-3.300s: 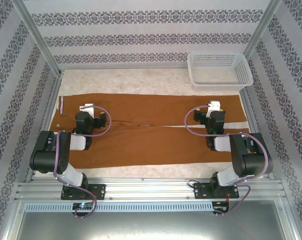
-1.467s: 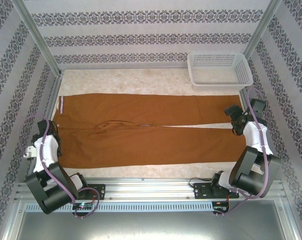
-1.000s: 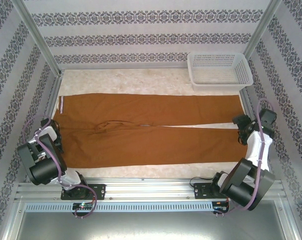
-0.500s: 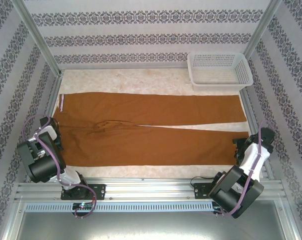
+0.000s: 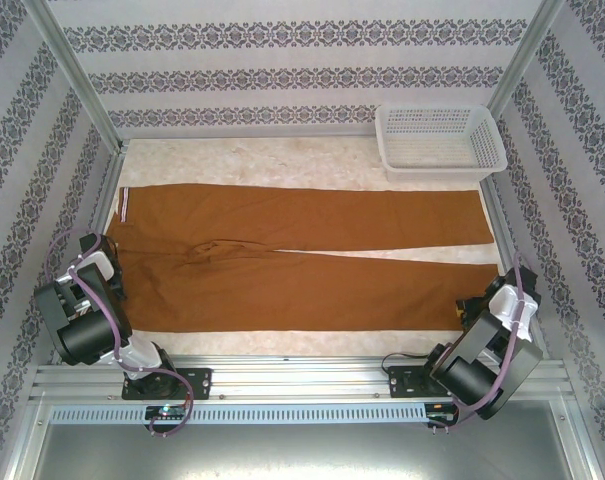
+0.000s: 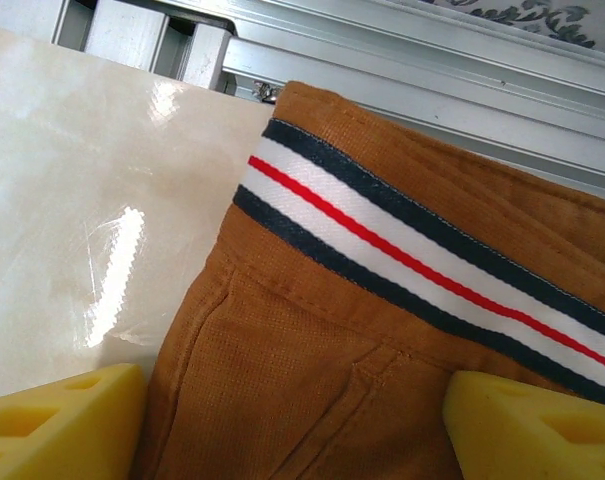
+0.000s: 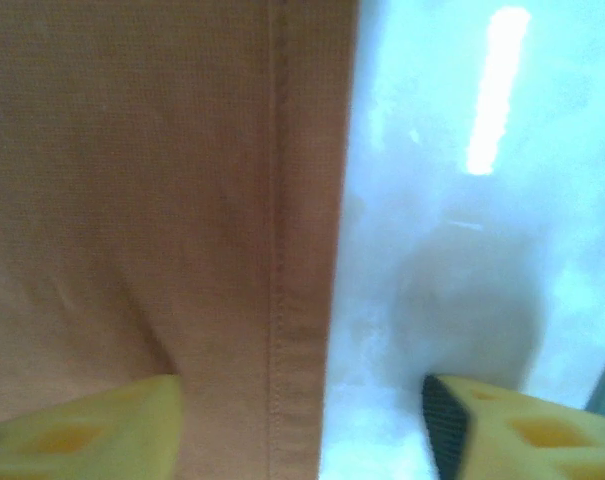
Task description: Roll up the long pants
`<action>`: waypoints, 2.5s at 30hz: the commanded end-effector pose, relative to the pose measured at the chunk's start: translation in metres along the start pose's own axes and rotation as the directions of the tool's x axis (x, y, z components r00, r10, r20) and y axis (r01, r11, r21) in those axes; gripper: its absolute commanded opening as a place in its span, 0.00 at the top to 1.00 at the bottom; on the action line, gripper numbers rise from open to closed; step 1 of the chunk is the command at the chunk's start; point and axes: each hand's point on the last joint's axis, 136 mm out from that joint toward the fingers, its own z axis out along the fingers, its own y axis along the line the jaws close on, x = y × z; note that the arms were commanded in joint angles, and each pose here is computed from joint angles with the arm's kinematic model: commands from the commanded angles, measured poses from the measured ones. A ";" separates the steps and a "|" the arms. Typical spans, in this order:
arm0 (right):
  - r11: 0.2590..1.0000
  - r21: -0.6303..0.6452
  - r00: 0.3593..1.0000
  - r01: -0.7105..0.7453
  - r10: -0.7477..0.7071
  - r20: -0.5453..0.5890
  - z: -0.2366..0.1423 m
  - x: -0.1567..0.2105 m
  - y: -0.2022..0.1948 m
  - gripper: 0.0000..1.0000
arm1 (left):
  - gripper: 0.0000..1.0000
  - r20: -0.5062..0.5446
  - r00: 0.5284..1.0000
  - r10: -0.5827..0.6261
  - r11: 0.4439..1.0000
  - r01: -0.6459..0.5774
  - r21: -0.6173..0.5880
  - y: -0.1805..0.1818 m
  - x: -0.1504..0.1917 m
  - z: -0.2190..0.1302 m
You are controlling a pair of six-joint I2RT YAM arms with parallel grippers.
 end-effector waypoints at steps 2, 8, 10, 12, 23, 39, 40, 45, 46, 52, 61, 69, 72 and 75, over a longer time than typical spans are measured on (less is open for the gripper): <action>1.000 0.018 0.997 0.012 -0.013 0.076 0.001 -0.020 0.005 0.71 | 0.42 -0.076 0.997 0.022 1.000 -0.021 0.018 0.000 0.017 0.013; 0.997 0.041 0.993 0.059 -0.063 0.104 0.000 -0.031 0.011 1.00 | 1.00 -0.069 0.997 0.041 0.998 -0.038 0.047 -0.004 0.017 0.012; 0.997 0.025 0.990 0.078 -0.081 0.117 -0.003 -0.034 0.016 1.00 | 1.00 -0.051 0.998 0.036 0.999 -0.034 0.037 0.000 0.013 0.008; 0.995 -0.015 0.987 0.103 -0.100 0.122 -0.010 -0.036 0.027 1.00 | 1.00 -0.032 0.999 0.029 0.999 -0.028 0.032 0.002 0.006 0.000; 0.947 -0.213 0.959 0.240 -0.197 0.206 -0.088 -0.058 0.114 1.00 | 1.00 0.017 0.997 0.071 0.975 -0.073 0.210 -0.029 -0.025 -0.069; 0.889 -0.307 0.937 0.339 -0.289 0.197 -0.119 -0.093 0.239 1.00 | 1.00 0.032 0.993 0.113 0.885 -0.115 0.450 -0.166 -0.053 -0.142; 0.887 -0.305 0.934 0.346 -0.294 0.204 -0.121 -0.095 0.245 1.00 | 1.00 0.032 0.992 0.122 0.878 -0.123 0.462 -0.176 -0.050 -0.145; 0.878 -0.280 0.916 0.389 -0.334 0.224 -0.120 -0.104 0.280 1.00 | 1.00 0.038 0.985 0.167 0.843 -0.162 0.514 -0.228 -0.036 -0.160; 0.876 -0.278 0.913 0.394 -0.339 0.227 -0.119 -0.105 0.286 1.00 | 1.00 0.037 0.984 0.175 0.841 -0.169 0.514 -0.236 -0.032 -0.160; 0.862 -0.252 0.892 0.440 -0.387 0.234 -0.107 -0.113 0.327 1.00 | 1.00 0.042 0.972 0.230 0.837 -0.219 0.502 -0.278 -0.011 -0.160; 0.836 -0.206 0.855 0.508 -0.461 0.239 -0.074 -0.122 0.384 1.00 | 0.84 0.058 0.965 0.257 0.841 -0.253 0.478 -0.325 0.013 -0.142; 0.759 -0.204 0.774 0.618 -0.543 0.326 -0.084 -0.110 0.418 0.21 | 0.00 0.070 0.959 0.275 0.812 -0.271 0.518 -0.356 0.026 -0.142; 0.716 -0.172 0.714 0.677 -0.583 0.386 -0.110 -0.099 0.415 0.24 | 0.34 0.059 0.951 0.304 0.805 -0.290 0.518 -0.349 0.034 -0.148; 0.657 -0.195 0.668 0.728 -0.617 0.416 -0.126 -0.075 0.410 0.66 | 1.00 0.060 0.933 0.354 0.785 -0.332 0.523 -0.338 0.056 -0.157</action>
